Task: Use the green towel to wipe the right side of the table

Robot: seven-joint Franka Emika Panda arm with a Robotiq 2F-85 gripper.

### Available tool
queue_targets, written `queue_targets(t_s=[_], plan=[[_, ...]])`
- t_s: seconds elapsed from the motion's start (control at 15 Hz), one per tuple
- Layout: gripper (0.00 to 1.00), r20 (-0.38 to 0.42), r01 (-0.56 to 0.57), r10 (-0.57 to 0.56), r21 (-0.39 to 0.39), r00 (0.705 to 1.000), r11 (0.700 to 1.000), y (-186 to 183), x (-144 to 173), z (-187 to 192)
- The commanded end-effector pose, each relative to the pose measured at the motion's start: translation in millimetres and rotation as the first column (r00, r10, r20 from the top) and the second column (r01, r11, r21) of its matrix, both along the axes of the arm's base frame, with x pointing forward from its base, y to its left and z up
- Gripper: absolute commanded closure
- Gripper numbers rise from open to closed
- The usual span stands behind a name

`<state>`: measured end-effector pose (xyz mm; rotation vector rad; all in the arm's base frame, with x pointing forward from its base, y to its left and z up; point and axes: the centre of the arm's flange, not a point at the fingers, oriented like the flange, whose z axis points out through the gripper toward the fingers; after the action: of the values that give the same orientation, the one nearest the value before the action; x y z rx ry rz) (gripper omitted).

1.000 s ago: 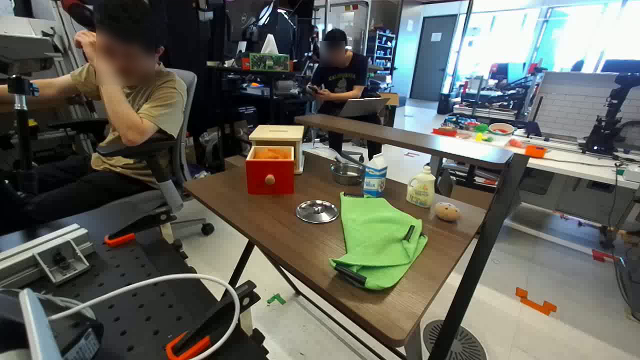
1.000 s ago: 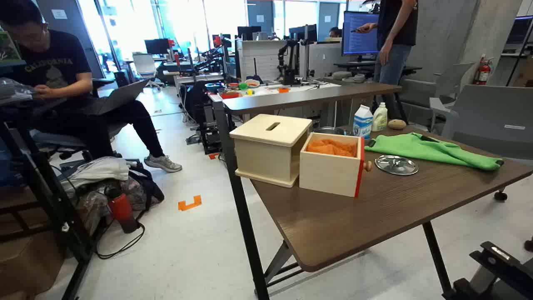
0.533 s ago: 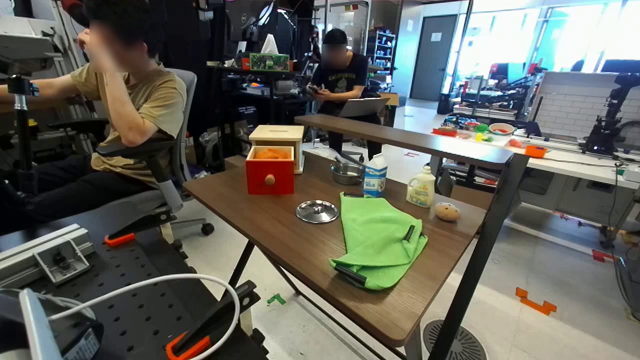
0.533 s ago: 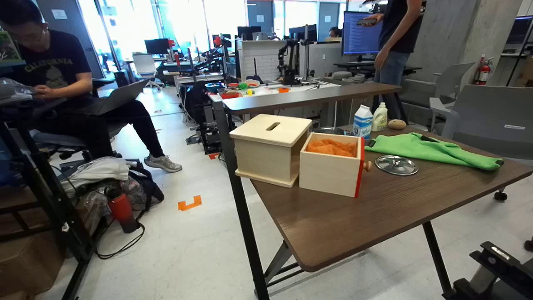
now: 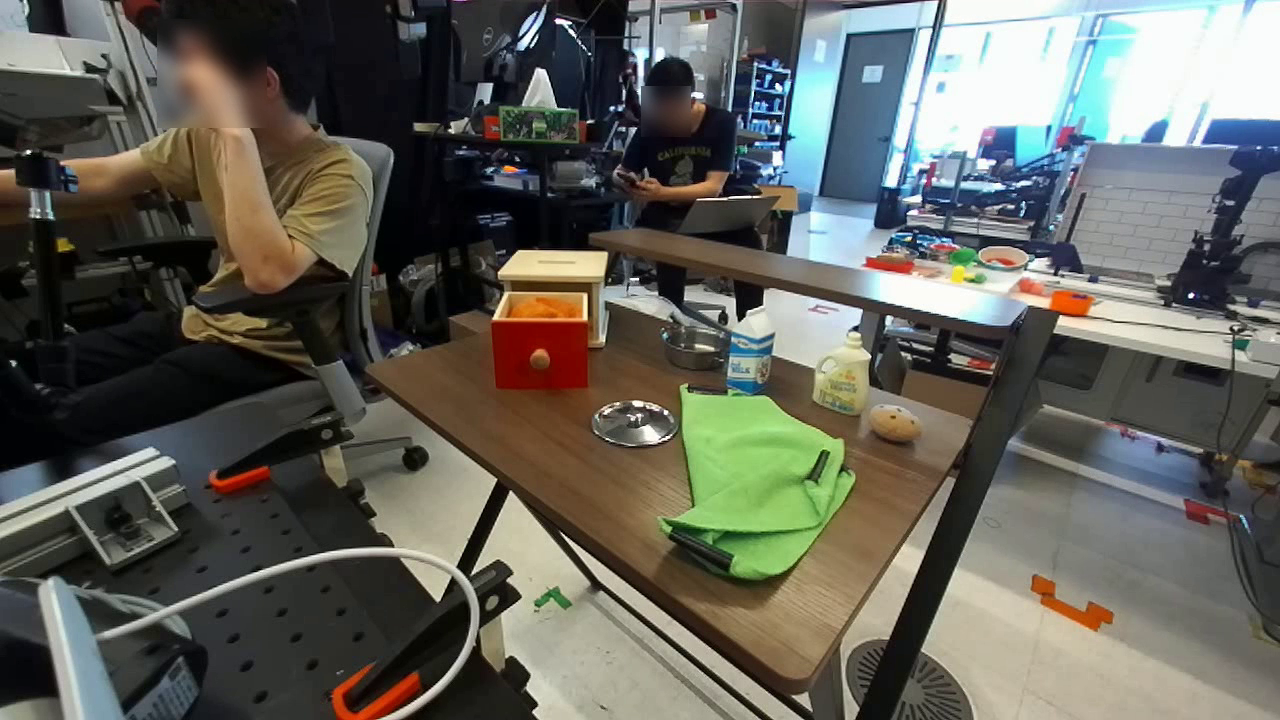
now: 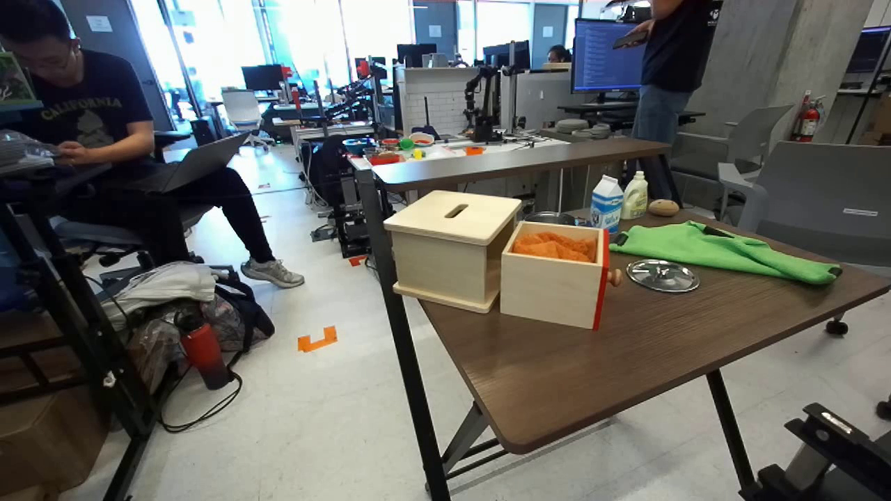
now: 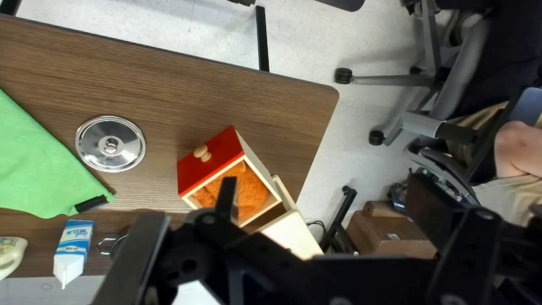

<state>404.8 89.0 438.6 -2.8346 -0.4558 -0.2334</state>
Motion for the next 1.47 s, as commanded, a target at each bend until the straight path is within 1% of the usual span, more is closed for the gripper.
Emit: queue_targets(t_s=[0.0,0.13,0.27,0.47,0.73,0.93,1.2,1.33,1.4], plan=[[0.0,-0.006,0.017,-0.017,-0.01,1.0,1.0,-4,6,-8],[0.0,-0.028,0.057,-0.058,-0.023,0.998,0.998,-14,14,-19],[0.0,-0.058,0.121,-0.123,-0.045,0.991,0.992,-31,21,-34],[0.0,-0.083,0.227,-0.236,-0.106,0.968,0.968,-69,30,-64],[0.0,-0.09,0.353,-0.378,-0.216,0.921,0.911,-126,30,-109],[0.0,-0.081,0.438,-0.477,-0.286,0.875,0.852,-165,31,-139],[0.0,-0.073,0.533,-0.584,-0.33,0.808,0.779,-194,42,-158],[0.0,-0.074,0.566,-0.619,-0.332,0.782,0.754,-197,48,-159],[0.0,-0.081,0.573,-0.628,-0.331,0.774,0.749,-196,51,-157]])
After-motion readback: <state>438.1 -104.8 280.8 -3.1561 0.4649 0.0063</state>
